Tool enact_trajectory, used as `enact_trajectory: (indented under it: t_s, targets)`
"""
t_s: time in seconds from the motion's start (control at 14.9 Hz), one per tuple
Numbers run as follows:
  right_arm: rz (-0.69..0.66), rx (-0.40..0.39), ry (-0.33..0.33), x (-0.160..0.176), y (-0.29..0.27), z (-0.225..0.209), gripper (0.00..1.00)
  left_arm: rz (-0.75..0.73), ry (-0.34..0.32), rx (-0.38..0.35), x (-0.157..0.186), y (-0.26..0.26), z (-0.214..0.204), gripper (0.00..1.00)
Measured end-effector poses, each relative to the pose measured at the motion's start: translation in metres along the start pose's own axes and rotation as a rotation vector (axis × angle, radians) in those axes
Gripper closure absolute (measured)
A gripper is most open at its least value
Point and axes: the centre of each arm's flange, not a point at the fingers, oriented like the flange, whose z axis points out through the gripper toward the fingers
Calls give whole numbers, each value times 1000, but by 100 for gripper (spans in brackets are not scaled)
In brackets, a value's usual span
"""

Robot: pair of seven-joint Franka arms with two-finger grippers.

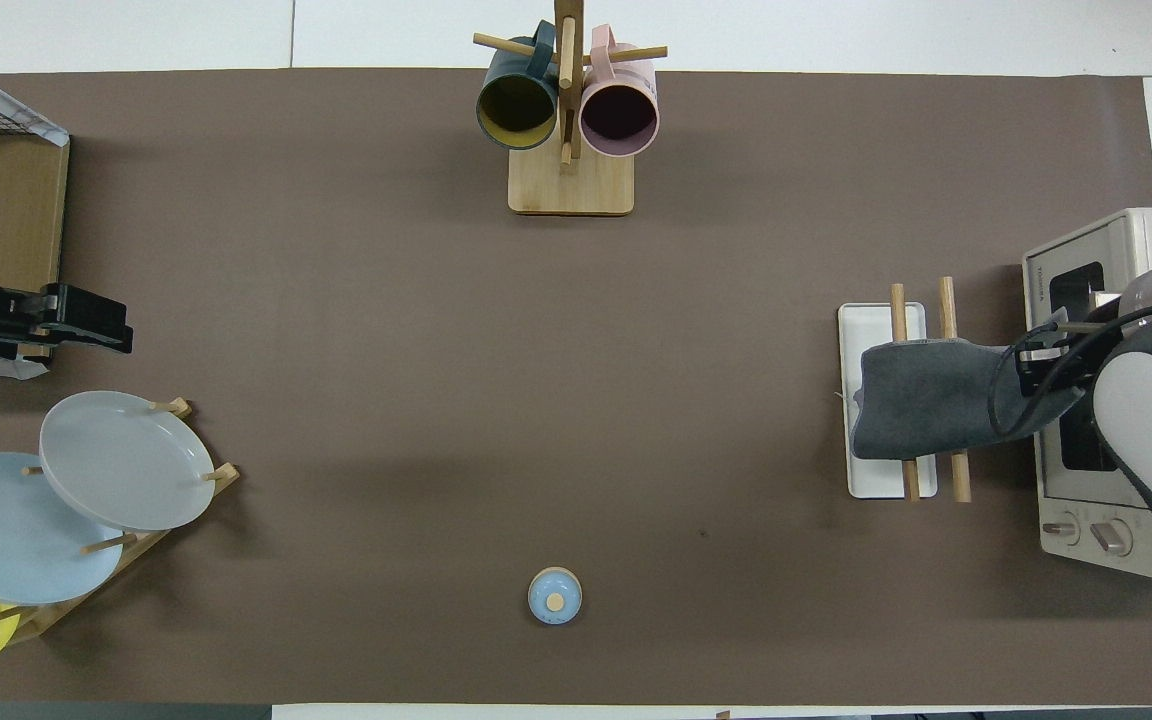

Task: Fold towel and hang on rack
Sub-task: 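Drape the towel over the wooden dowels and release with the right gripper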

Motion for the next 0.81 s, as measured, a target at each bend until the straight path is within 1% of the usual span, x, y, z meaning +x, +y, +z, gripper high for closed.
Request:
enact_trajectory:
  t_s: [0.47, 0.54, 0.6, 0.74, 0.81]
  targets:
    - [-27, 1, -11, -7, 7, 7, 98, -3, 4, -1, 4, -2, 6, 0]
    - [-32, 1, -10, -7, 7, 6, 91, -4, 5, -1, 4, -2, 6, 0]
    - [-40, 1, -7, -7, 7, 6, 78, -6, 6, -1, 4, -3, 6, 0]
    - [-60, 1, 0, -7, 7, 4, 58, -7, 6, -1, 5, -4, 6, 0]
    - [-74, 0, 7, -6, 7, 3, 45, -7, 6, -1, 5, -4, 6, 0]
